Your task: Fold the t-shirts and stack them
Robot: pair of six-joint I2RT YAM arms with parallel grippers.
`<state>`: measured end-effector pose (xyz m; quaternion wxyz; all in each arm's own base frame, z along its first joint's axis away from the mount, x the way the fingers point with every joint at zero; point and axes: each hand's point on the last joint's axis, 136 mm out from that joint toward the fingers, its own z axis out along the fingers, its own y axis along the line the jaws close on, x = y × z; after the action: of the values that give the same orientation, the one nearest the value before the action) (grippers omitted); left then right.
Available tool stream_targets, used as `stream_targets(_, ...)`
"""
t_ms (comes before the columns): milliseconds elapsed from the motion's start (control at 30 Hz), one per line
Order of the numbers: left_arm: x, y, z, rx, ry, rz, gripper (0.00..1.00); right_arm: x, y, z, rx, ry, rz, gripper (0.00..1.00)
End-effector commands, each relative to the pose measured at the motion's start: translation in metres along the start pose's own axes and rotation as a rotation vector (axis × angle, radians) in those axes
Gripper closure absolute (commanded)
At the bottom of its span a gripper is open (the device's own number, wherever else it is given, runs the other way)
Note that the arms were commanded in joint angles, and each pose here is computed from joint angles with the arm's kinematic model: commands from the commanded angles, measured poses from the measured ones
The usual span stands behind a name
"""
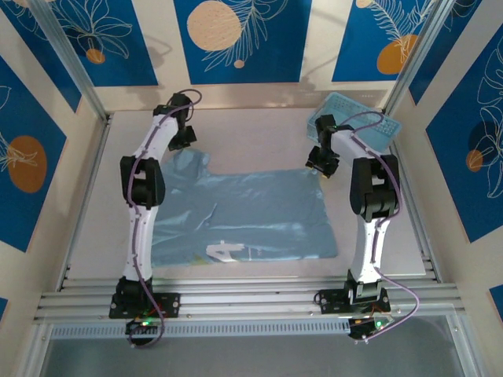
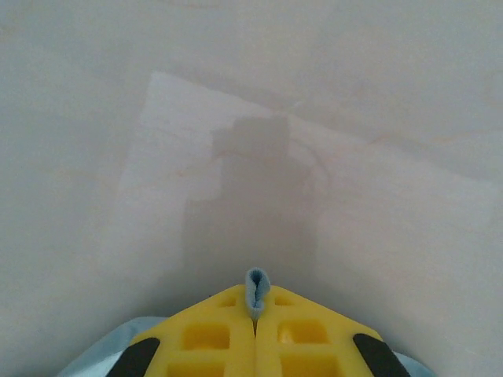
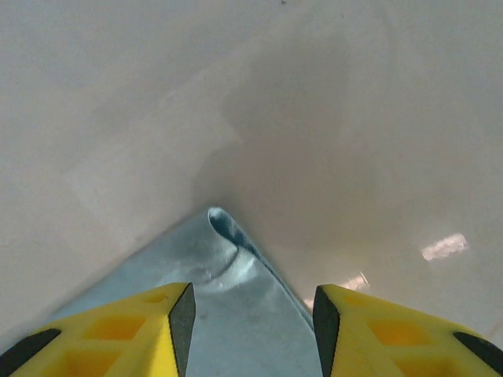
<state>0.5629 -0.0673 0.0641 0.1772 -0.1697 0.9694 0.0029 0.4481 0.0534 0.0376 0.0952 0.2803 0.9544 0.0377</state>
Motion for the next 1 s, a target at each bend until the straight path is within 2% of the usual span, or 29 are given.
stream_targets(0, -0.008, -0.004, -0.038, 0.049, -0.023, 0.003, 1.00, -0.014, 0.014, 0.002, -0.022, -0.041, 0.008, 0.54)
stream_targets(100, -0.008, -0.005, -0.045, 0.061, -0.020, 0.000, 1.00, -0.013, 0.016, 0.010, -0.026, -0.028, 0.007, 0.55)
stream_targets(300, -0.006, -0.005, -0.053, 0.067, -0.017, 0.002, 1.00, -0.011, 0.015, 0.023, -0.018, -0.010, -0.007, 0.65)
stream_targets(467, -0.006, -0.002, -0.058, 0.056, -0.020, 0.021, 1.00, -0.015, 0.015, 0.020, -0.009, -0.025, -0.036, 0.87)
stream_targets(533, -0.003, 0.000, -0.060, 0.050, -0.008, 0.026, 1.00, -0.018, 0.016, 0.013, -0.012, -0.042, -0.062, 1.00)
stream_targets(767, 0.030, 0.027, -0.090, -0.036, 0.085, -0.015, 1.00, -0.010, 0.024, -0.015, -0.024, -0.104, -0.193, 1.00)
stream_targets(967, 0.074, 0.051, -0.135, -0.006, 0.129, -0.062, 1.00, 0.011, 0.017, -0.042, -0.035, -0.132, -0.224, 1.00)
